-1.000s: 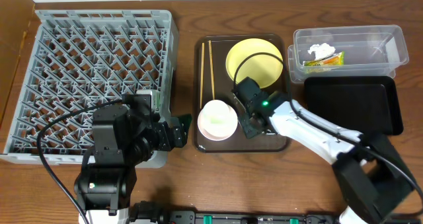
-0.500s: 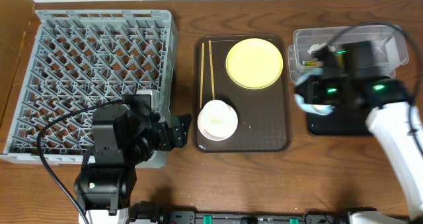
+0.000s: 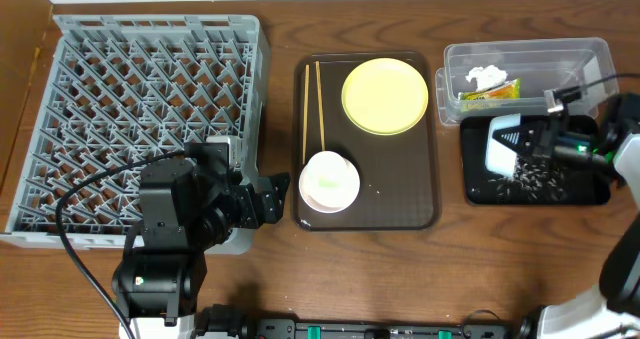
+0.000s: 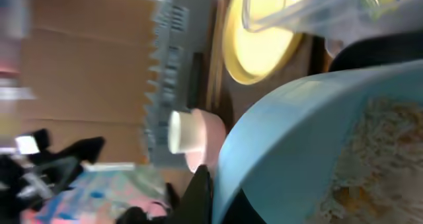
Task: Sort waste into correct bins and load items into the dishwasher
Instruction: 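Tip the bowl over the black tray to dump the rice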
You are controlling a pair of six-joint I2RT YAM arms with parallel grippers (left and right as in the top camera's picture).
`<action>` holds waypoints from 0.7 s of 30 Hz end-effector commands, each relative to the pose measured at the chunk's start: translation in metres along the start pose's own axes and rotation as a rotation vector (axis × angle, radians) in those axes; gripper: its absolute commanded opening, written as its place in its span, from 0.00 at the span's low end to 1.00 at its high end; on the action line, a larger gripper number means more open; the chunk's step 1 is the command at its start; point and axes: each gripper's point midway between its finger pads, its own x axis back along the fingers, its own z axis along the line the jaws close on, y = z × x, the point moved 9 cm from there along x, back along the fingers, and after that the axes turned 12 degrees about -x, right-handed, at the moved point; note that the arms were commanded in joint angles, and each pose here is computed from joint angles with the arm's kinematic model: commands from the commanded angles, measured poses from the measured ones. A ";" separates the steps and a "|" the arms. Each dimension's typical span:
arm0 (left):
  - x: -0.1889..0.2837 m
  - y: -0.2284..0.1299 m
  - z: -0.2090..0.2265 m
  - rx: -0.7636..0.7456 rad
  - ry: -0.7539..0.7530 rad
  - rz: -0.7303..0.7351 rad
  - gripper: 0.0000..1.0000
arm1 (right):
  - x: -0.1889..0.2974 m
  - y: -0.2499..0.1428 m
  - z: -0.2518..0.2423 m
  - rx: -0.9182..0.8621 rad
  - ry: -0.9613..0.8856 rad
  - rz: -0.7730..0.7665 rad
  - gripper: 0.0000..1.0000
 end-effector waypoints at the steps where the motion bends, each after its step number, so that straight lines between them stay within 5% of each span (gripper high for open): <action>1: 0.005 0.006 -0.004 -0.012 -0.016 -0.019 0.94 | 0.009 0.004 -0.002 0.030 0.263 -0.032 0.01; 21: 0.005 0.006 -0.004 -0.012 -0.016 -0.019 0.94 | 0.014 -0.003 -0.002 0.104 0.256 -0.056 0.01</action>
